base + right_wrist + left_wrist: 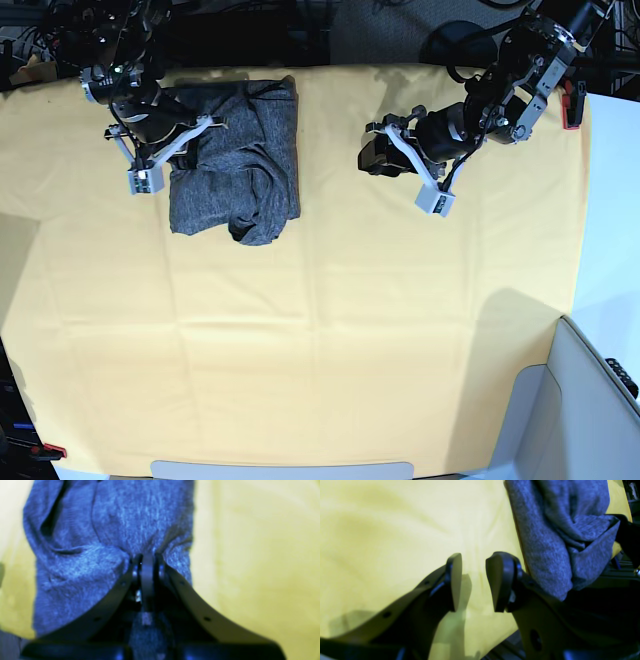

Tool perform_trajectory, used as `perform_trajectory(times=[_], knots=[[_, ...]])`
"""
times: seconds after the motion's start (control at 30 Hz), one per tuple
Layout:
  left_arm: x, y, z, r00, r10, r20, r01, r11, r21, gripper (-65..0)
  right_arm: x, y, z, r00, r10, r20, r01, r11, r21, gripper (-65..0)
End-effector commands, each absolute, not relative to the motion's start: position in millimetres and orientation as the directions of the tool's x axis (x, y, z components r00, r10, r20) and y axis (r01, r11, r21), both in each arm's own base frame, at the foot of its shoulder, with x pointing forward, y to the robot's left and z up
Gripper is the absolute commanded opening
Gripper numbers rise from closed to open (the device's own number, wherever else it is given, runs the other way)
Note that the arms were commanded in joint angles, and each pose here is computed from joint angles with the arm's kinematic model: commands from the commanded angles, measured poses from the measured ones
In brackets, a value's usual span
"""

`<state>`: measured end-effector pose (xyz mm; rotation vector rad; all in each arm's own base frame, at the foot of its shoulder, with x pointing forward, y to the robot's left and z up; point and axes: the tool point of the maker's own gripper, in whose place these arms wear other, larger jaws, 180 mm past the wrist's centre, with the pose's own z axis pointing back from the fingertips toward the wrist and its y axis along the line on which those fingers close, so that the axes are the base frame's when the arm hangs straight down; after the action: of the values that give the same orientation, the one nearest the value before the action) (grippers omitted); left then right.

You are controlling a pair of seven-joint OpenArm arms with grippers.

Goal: Fold the T-shirt properly
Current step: 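Release and move the right gripper to the bundle's side edge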

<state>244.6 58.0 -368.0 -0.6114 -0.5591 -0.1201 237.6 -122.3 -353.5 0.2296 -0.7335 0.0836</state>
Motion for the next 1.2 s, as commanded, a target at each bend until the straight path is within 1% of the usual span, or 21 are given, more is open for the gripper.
perform_trajectory(times=[0.0, 0.17, 0.27, 0.37, 0.67, 0.8, 0.87, 1.03, 1.1, 1.17], knots=[[251, 58, -359, 0.828, 0.059, 0.557, 0.286, 0.811, -0.510, -44.4, 242, -107, -344, 0.712, 0.007, 0.702, -0.204, 0.959, 0.198, -65.0], [251, 58, -359, 0.828, 0.059, 0.557, 0.286, 0.811, -0.510, -44.4, 232, -64, -346, 0.718, 0.064, 0.693, -0.314, 0.919, 0.240, -65.0], [251, 58, -359, 0.828, 0.059, 0.557, 0.286, 0.811, -0.510, -44.4, 225, -54, -348, 0.727, 0.076, 0.682, -0.335, 0.907, 0.256, -65.0], [252, 59, -358, 0.827, 0.061, 0.559, 0.285, 0.812, -0.510, -44.4, 224, -62, -351, 0.733, 0.076, 0.676, -0.319, 0.916, 0.244, -65.0], [252, 58, -358, 0.827, 0.059, 0.559, 0.287, 0.811, -0.510, -44.4, 223, -117, -357, 0.749, 0.062, 0.660, -0.222, 0.962, 0.161, -65.0], [252, 59, -358, 0.826, 0.058, 0.560, 0.287, 0.812, -0.508, -44.4, 223, -124, -356, 0.748, 0.047, 0.662, -0.201, 0.967, 0.159, -65.0], [252, 59, -358, 0.826, 0.058, 0.560, 0.287, 0.812, -0.508, -44.4, 223, -124, -356, 0.748, 0.037, 0.663, -0.195, 0.967, 0.166, -61.6], [252, 59, -358, 0.826, 0.058, 0.560, 0.287, 0.812, -0.508, -44.4, 229, -112, -343, 0.725, -0.022, 0.688, -0.221, 0.939, 0.263, -45.5], [252, 59, -358, 0.827, 0.058, 0.559, 0.287, 0.812, -0.509, -44.4, 238, -112, -332, 0.701, -0.026, 0.713, -0.250, 0.927, 0.279, -41.9], [251, 58, -359, 0.829, 0.057, 0.557, 0.286, 0.811, -0.509, -44.4, 247, -113, -322, 0.678, -0.046, 0.734, -0.264, 0.916, 0.302, -41.5]])
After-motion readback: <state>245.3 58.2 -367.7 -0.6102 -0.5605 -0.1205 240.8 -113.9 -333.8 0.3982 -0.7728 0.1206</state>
